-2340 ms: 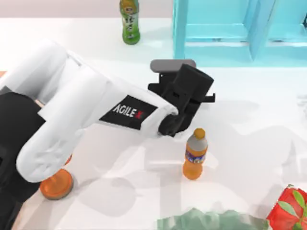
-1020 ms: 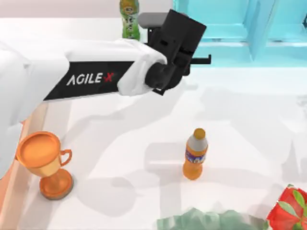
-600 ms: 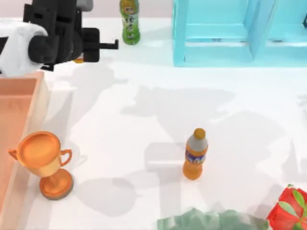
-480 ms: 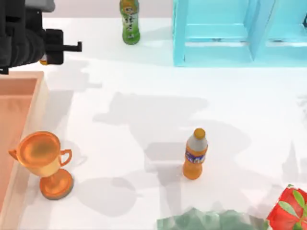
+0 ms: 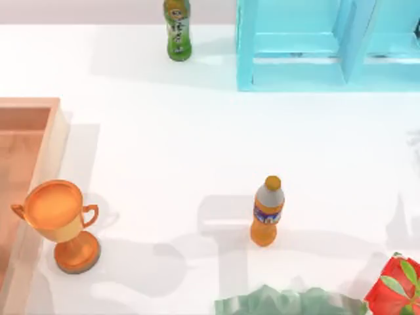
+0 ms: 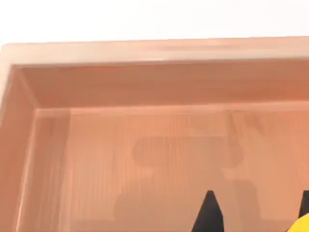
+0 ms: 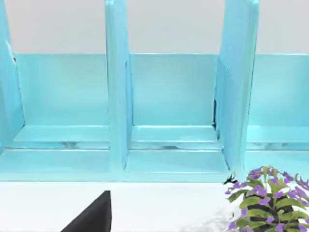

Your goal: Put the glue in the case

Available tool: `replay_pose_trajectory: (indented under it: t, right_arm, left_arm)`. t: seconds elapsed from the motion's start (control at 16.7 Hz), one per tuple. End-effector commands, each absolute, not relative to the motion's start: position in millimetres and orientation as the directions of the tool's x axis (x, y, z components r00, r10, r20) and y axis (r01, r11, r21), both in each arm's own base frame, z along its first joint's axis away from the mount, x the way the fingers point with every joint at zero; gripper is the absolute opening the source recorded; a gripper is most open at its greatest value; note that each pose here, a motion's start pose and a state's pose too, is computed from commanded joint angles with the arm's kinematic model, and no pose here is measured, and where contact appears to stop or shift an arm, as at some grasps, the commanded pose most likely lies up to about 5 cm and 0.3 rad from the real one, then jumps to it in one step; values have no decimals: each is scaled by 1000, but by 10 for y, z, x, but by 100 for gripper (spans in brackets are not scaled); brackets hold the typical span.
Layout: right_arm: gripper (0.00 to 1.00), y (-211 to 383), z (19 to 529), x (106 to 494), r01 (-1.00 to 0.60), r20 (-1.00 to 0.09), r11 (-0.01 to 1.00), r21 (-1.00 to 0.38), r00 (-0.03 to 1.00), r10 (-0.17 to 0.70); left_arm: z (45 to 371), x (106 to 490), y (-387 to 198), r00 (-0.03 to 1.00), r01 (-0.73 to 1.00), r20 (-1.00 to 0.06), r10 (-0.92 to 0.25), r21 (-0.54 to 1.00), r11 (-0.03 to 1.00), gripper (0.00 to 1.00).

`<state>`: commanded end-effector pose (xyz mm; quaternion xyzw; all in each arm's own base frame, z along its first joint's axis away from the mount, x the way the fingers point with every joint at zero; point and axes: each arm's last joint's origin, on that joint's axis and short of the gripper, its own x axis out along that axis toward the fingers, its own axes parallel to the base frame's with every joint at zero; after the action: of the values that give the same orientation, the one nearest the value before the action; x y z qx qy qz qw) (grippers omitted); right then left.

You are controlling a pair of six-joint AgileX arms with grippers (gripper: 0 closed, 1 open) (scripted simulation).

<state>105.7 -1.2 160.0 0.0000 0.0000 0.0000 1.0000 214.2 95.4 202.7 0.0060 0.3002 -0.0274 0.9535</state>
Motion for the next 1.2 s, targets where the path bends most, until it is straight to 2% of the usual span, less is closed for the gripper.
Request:
replay_pose_trajectory:
  t: [0.18,0.48,0.66,1.2]
  right_arm:
    - [100,-12,1600,1057,0,0,1000,0,1000,0]
    - [100,-12,1600,1057,0,0,1000,0,1000,0]
    - [100,-12,1600,1057,0,0,1000,0,1000,0]
    - [100,-12,1600,1057,0,0,1000,0,1000,0]
  left_arm:
    - [1885,1810,1021,826,46,-562,-42,-6,999,0]
    - [1853,1745,1027,828,44,-560,-40,-7,999,0]
    - [1824,1781,1018,823,52,-566,-48,-8,999,0]
    - [1431,2170,1045,833,38,-552,-32,-1,999,0]
